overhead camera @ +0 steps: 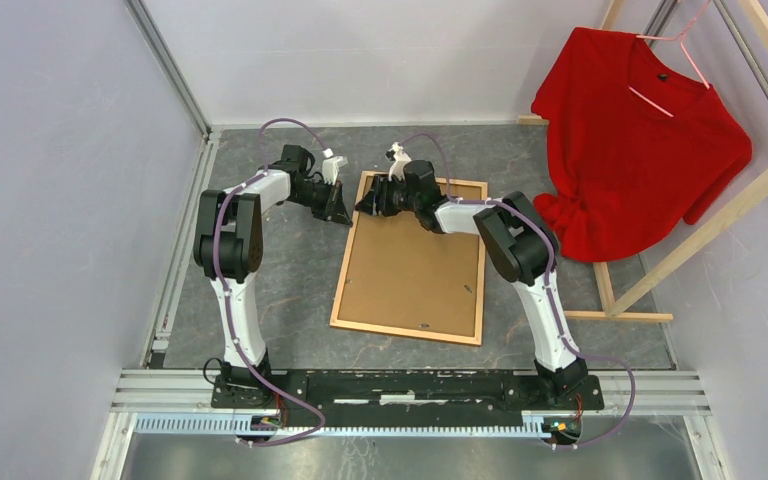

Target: Put the photo into the frame

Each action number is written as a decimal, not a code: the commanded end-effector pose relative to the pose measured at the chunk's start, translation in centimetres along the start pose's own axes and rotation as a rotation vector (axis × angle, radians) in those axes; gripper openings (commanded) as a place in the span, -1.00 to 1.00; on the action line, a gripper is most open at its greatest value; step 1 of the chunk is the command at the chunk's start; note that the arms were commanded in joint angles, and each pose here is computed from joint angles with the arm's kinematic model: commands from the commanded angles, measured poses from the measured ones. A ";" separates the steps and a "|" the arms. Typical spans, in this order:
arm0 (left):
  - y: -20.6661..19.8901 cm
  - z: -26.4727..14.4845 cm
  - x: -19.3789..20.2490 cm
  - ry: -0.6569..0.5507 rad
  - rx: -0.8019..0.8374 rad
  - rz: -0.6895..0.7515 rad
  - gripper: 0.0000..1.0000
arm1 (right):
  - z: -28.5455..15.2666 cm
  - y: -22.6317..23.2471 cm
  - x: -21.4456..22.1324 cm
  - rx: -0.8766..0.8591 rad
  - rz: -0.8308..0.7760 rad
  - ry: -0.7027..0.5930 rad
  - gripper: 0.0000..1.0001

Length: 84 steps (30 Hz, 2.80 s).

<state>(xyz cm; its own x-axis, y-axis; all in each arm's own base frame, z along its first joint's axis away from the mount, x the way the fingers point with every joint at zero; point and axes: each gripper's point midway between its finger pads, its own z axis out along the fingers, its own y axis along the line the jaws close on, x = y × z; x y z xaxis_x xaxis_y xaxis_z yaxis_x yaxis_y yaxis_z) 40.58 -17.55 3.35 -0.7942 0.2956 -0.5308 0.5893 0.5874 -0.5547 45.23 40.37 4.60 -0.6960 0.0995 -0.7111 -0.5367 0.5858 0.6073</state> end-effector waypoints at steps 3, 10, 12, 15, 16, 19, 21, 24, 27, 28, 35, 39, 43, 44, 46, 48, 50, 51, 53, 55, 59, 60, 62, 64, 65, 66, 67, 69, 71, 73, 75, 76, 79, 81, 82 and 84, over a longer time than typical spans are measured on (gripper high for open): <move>0.2 0.0 0.5 0.010 -0.015 -0.011 -0.69 | 0.9 -0.1 0.7 -0.001 0.014 0.011 0.06; 0.3 -0.1 0.6 0.012 -0.020 -0.004 -0.70 | 1.4 -0.1 0.7 -0.014 0.037 0.003 0.05; 0.3 -0.1 0.7 0.014 -0.022 -0.004 -0.69 | 1.5 -0.1 0.7 -0.021 0.044 0.004 0.03; 0.3 -0.1 0.7 0.013 -0.023 -0.001 -0.70 | 1.5 -0.1 0.8 -0.019 0.044 0.005 0.02; 0.3 -0.1 0.7 0.014 -0.024 -0.001 -0.70 | 1.5 -0.1 0.7 -0.018 0.043 0.002 0.03; 0.3 -0.2 0.7 0.014 -0.026 0.001 -0.70 | 1.5 0.0 0.7 -0.020 0.044 0.003 0.02; 0.3 -0.2 0.7 0.012 -0.028 0.003 -0.70 | 1.4 0.1 0.4 -0.025 0.041 -0.001 0.02; 0.3 -0.2 0.7 0.014 -0.028 0.002 -0.70 | 1.4 0.5 0.4 -0.038 0.047 0.001 0.02; 0.4 -0.2 0.8 0.015 -0.031 0.003 -0.70 | 1.3 1.0 0.3 -0.060 0.058 0.003 0.02; 0.4 -0.3 0.8 0.016 -0.032 0.005 -0.70 | 1.2 1.2 0.4 -0.071 0.064 0.003 0.01; 0.4 -0.2 0.8 0.017 -0.035 0.007 -0.71 | 1.1 1.7 1.1 -0.088 0.079 0.017 0.01; 0.4 -0.3 0.9 0.017 -0.036 0.011 -0.72 | 1.3 1.9 1.1 -0.101 0.082 0.019 0.00; 0.4 -0.3 0.9 0.019 -0.041 0.015 -0.72 | 1.6 2.3 0.7 -0.123 0.077 0.024 0.00; 0.4 -0.3 0.8 0.016 -0.040 0.017 -0.72 | 1.7 2.5 0.7 -0.134 0.076 0.026 0.00; 0.4 -0.4 0.8 0.017 -0.041 0.017 -0.72 | 1.8 2.8 0.5 -0.151 0.077 0.031 0.01; 0.4 -0.4 0.8 0.016 -0.041 0.017 -0.72 | 1.9 3.1 0.4 -0.162 0.070 0.040 0.00; 0.4 -0.3 0.8 0.017 -0.040 0.016 -0.72 | 1.9 3.3 0.0 -0.161 0.051 0.042 0.00; 0.4 -0.4 0.9 0.017 -0.041 0.016 -0.72 | 1.8 3.3 -0.4 -0.160 0.041 0.039 0.02; 0.3 -0.6 0.7 0.014 -0.048 0.024 -0.72 | 1.5 3.3 -1.7 -0.151 0.024 0.023 0.07; 0.3 -1.1 0.5 0.014 -0.057 0.039 -0.71 | 0.7 3.3 -3.7 -0.126 -0.009 -0.011 0.13; 0.1 -2.7 0.0 0.015 -0.090 0.071 -0.65 | -2.5 3.0 -8.6 -0.020 -0.102 -0.090 0.54; 0.0 -3.3 -0.2 0.012 -0.101 0.078 -0.63 | -3.8 2.9 -9.8 0.009 -0.118 -0.113 0.65; -0.1 -4.4 0.0 0.014 -0.122 0.102 -0.56 | -6.7 2.3 -11.5 0.072 -0.134 -0.163 0.94; -0.2 -5.3 0.5 0.028 -0.153 0.129 -0.47 | -10.5 0.8 -12.6 0.173 -0.130 -0.206 0.96; -0.3 -5.5 1.1 0.038 -0.161 0.139 -0.43 | -12.3 0.0 -12.8 0.223 -0.123 -0.222 0.96; -0.5 -5.6 1.7 0.047 -0.164 0.152 -0.39 | -14.0 -1.1 -12.7 0.281 -0.109 -0.236 0.96; -0.6 -5.6 2.5 0.063 -0.166 0.155 -0.35 | -16.2 -2.5 -12.3 0.354 -0.086 -0.248 0.96; -1.0 -5.3 4.3 0.100 -0.172 0.168 -0.27 | -20.0 -5.1 -11.0 0.483 -0.044 -0.269 0.96; -1.1 -5.0 5.9 0.136 -0.195 0.183 -0.24 | -23.2 -7.6 -8.8 0.603 -0.006 -0.262 0.96; -1.1 -4.6 7.3 0.163 -0.219 0.206 -0.24 | -25.8 -9.9 -6.5 0.689 0.038 -0.260 0.96; -1.4 -4.3 8.6 0.189 -0.231 0.226 -0.24 | -27.0 -11.4 -4.8 0.704 0.085 -0.261 0.96; -1.5 -4.1 9.0 0.201 -0.235 0.238 -0.24 | -27.2 -12.0 -4.2 0.710 0.102 -0.255 0.96; -1.9 -3.7 10.5 0.240 -0.248 0.265 -0.26 | -26.0 -12.4 -3.1 0.647 0.135 -0.208 0.96; -2.5 -3.4 11.4 0.259 -0.242 0.285 -0.27 | -24.4 -12.3 -2.9 0.593 0.149 -0.184 0.96; -2.8 -3.4 11.5 0.259 -0.237 0.292 -0.28 | -23.8 -12.2 -3.2 0.582 0.148 -0.185 0.96; -3.7 -3.1 11.8 0.266 -0.222 0.315 -0.29 | -22.1 -12.1 -3.5 0.554 0.131 -0.172 0.96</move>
<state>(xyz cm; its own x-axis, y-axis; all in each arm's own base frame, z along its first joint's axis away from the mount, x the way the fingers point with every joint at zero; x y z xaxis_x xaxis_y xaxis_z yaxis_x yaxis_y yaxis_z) 29.73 -14.17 1.86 -0.6678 0.5794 -0.4673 0.7344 0.6151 -0.2868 40.63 12.00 5.07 -0.6717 0.3027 -0.6762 0.0175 0.9189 0.3940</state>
